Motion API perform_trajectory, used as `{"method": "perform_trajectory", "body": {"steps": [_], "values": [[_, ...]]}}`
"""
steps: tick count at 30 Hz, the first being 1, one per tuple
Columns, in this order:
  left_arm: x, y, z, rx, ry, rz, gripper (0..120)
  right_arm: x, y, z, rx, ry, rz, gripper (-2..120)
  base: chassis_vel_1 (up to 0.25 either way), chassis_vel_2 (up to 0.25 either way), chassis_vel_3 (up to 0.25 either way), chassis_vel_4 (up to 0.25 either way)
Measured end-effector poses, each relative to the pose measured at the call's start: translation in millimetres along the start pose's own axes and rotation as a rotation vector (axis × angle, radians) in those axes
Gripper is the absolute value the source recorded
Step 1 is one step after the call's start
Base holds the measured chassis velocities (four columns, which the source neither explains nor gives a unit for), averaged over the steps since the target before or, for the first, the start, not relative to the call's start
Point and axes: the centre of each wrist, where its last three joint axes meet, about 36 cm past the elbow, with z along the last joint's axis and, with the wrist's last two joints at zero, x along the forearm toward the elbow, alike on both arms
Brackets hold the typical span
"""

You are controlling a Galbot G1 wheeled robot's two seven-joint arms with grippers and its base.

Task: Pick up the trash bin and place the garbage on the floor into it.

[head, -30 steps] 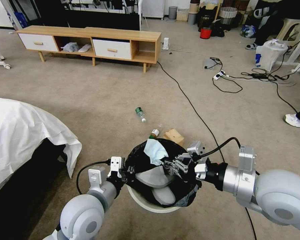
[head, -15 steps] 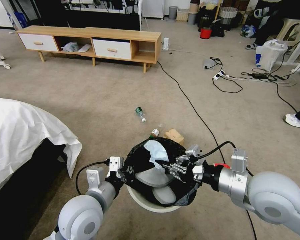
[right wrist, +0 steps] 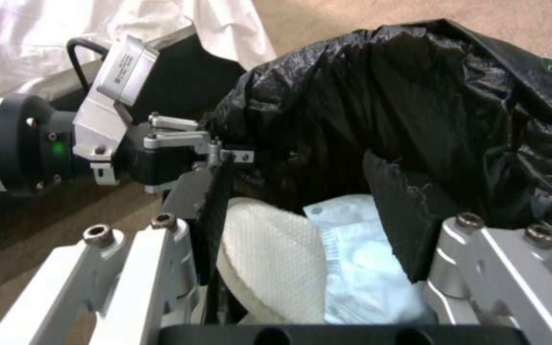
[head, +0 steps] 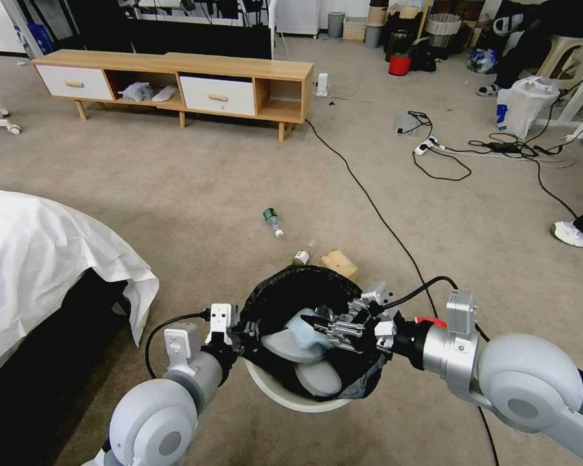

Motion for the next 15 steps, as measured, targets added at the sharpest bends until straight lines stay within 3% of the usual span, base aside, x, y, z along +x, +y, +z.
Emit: {"method": "perform_trajectory", "body": {"steps": [15], "values": [[1.9,0.4,0.9,0.010,0.001,-0.001,0,-0.9,0.1,1.4,0.006,-0.004,0.000,58,0.000,0.000,0.000,0.000]]}}
